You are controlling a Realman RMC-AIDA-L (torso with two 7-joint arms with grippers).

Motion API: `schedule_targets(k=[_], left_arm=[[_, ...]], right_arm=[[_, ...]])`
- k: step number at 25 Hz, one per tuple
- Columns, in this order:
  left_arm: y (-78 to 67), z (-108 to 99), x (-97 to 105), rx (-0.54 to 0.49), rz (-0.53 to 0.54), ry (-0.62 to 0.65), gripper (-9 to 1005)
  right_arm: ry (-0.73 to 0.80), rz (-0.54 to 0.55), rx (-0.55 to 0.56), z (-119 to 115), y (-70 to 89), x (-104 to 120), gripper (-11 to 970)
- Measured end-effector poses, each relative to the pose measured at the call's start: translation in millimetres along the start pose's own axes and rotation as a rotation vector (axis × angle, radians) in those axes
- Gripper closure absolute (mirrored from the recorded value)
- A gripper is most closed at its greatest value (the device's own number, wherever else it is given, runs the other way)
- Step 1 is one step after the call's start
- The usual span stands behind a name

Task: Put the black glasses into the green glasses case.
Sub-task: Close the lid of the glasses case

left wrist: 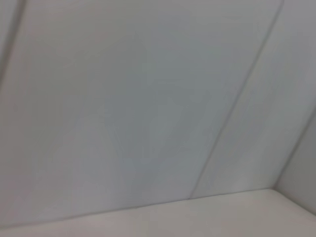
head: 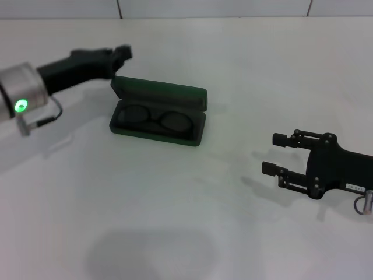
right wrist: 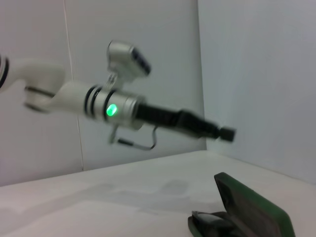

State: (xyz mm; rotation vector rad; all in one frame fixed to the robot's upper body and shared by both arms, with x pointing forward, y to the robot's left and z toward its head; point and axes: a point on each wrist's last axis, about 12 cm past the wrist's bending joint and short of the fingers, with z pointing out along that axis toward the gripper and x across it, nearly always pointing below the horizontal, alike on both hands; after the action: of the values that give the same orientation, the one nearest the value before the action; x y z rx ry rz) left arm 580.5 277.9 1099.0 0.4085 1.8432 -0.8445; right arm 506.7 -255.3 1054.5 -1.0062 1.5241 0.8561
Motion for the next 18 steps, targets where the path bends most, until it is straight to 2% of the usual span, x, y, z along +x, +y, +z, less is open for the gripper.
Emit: schedule_targets(k=[3,5,7,9,14,18], left_arm=[[-9.5,23.5,-17.2,0.013,0.030,0.033,977],[-14.7,44.0,-24.1,-0.022,0.031,0.068,976],[-15.7,48.8,-24.6,-0.033,0.031,0.076,976],[-15.4,56.7,-20.5,-0.070,0.031,0.096,976],[-5.3,58.4,2.3,-0.159,-0.026,0.134,976],[-3.6,57.4,9.1,-0.174,-0.032,0.141,976]], right_arm=[[0.005,0.006,-0.001,0.1,1.2,2.0,383],[0.006,0.008,-0.001,0.1,1.6,2.5,383],[0.006,0.009,-0.001,0.7,1.8,2.6,383],[0.004,0.006,-0.004,2.8,1.2,1.5,383],[0.004,0.001,-0.001,5.5,0.1,0.4,383],[0.008,0.005,0.002,5.1,0.3,1.5,383]])
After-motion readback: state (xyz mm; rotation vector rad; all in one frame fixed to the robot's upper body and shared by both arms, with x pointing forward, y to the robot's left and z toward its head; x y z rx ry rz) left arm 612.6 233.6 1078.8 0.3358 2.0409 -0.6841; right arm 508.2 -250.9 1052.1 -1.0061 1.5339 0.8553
